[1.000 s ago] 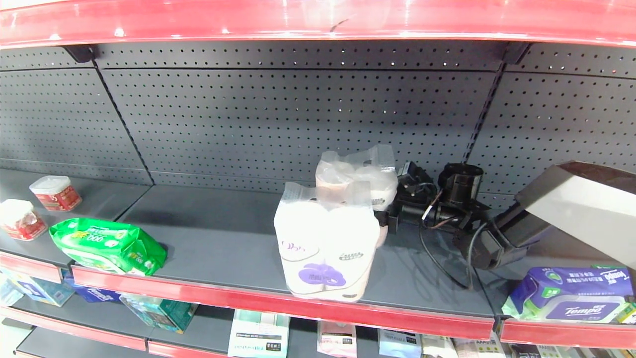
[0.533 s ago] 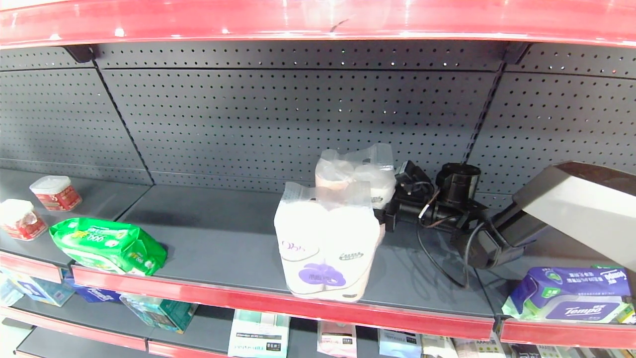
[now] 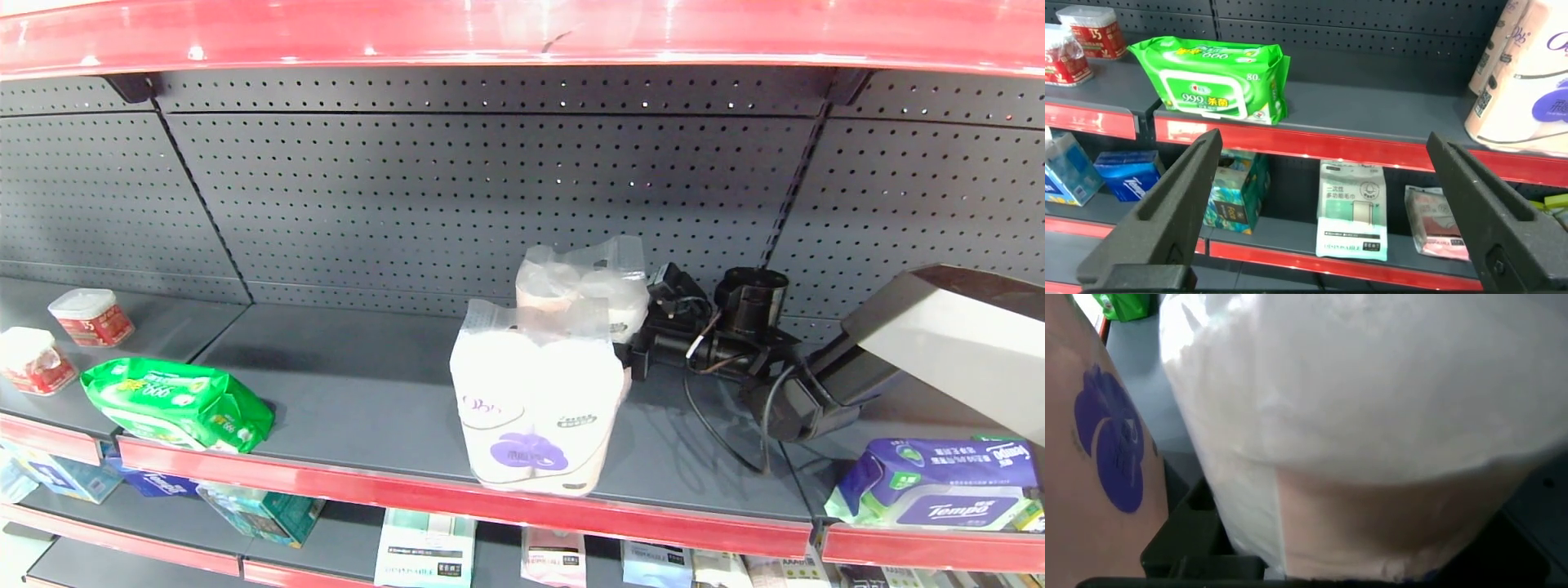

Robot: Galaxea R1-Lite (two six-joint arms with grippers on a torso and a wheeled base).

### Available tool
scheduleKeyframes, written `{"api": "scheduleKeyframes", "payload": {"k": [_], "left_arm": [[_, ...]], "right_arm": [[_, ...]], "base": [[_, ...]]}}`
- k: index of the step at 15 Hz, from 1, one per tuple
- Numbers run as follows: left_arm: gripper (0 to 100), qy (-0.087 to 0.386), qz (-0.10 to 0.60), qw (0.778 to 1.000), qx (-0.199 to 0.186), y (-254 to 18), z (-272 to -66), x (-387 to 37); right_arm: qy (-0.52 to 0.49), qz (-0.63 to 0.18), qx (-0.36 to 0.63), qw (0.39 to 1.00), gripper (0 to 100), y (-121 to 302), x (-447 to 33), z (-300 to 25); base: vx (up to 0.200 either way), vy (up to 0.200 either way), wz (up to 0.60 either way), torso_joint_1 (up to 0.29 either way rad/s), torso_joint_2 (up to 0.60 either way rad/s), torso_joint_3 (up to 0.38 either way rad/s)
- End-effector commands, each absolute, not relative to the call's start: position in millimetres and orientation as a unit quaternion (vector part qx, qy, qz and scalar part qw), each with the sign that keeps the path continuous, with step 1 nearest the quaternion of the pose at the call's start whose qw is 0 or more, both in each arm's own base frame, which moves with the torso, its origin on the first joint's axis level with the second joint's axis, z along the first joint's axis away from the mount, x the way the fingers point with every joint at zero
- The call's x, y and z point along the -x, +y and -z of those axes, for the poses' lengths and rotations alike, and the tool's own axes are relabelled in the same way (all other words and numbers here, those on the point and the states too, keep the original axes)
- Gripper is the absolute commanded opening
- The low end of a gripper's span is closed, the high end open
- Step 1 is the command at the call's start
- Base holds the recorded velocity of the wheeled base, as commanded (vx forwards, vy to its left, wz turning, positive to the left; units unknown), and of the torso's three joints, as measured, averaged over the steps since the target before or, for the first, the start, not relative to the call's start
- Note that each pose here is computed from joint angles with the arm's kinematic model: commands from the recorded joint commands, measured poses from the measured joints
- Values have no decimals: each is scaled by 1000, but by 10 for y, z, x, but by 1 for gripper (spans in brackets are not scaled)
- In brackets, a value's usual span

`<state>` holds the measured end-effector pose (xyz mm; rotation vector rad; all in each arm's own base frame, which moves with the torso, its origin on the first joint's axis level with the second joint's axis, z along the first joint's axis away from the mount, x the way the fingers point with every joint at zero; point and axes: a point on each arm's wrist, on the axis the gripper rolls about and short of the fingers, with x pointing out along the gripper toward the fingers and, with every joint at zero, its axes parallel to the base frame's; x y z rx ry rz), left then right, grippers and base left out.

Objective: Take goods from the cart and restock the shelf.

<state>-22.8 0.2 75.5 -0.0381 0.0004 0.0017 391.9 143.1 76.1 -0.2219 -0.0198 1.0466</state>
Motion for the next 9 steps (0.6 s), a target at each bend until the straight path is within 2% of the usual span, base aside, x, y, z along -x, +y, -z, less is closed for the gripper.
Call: {"api": "scheduleKeyframes", "payload": {"k": [1,9], "left_arm": [[100,0,-1,1000,19,2,-755,228],[100,0,-2,1000,19,2,-755,228]], "right_arm": [[-12,-503,105,858,0,1473,-3902,-778],[-4,-498,102,861,0,1422,-3909,-750]], "base": [[0,0,0,0,0,0],[0,0,0,0,0,0]]}}
